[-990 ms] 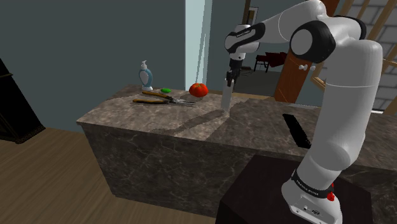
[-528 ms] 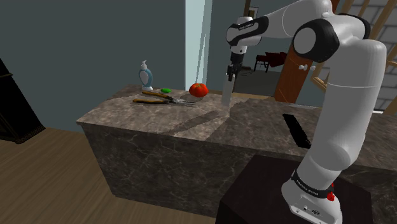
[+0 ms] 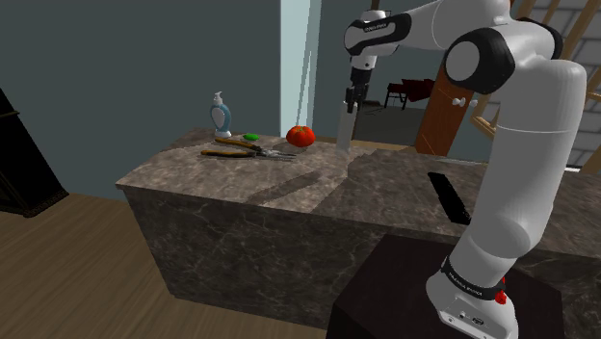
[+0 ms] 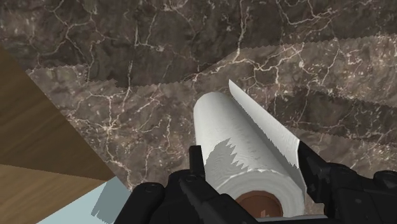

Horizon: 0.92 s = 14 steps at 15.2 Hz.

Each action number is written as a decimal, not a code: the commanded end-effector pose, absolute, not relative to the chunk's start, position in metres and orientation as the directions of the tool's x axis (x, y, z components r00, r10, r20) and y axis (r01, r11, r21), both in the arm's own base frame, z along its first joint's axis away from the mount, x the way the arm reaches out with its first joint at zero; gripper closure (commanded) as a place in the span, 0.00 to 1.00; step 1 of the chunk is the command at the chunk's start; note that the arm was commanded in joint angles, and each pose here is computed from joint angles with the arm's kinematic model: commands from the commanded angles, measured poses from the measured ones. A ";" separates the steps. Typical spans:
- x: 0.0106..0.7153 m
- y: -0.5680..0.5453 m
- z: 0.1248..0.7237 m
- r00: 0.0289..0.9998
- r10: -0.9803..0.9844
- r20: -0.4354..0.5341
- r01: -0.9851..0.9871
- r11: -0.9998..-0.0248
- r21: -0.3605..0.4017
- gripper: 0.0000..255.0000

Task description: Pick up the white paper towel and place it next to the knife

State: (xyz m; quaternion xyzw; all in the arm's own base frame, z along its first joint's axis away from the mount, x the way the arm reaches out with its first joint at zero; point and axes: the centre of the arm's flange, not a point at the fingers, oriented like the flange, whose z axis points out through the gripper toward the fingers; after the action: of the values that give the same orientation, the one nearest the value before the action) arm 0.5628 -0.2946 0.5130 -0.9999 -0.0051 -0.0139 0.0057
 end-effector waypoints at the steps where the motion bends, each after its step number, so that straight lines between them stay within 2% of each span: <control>1: 0.563 -0.294 0.523 1.000 0.010 0.027 0.010 -1.000 -0.011 1.00; 14: 0.563 -0.294 0.592 1.000 0.010 0.027 0.010 -1.000 -0.011 1.00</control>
State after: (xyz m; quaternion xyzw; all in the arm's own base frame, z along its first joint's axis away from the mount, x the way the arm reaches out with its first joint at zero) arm 0.5626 -0.2943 0.5854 -0.9999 -0.0051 -0.0138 0.0057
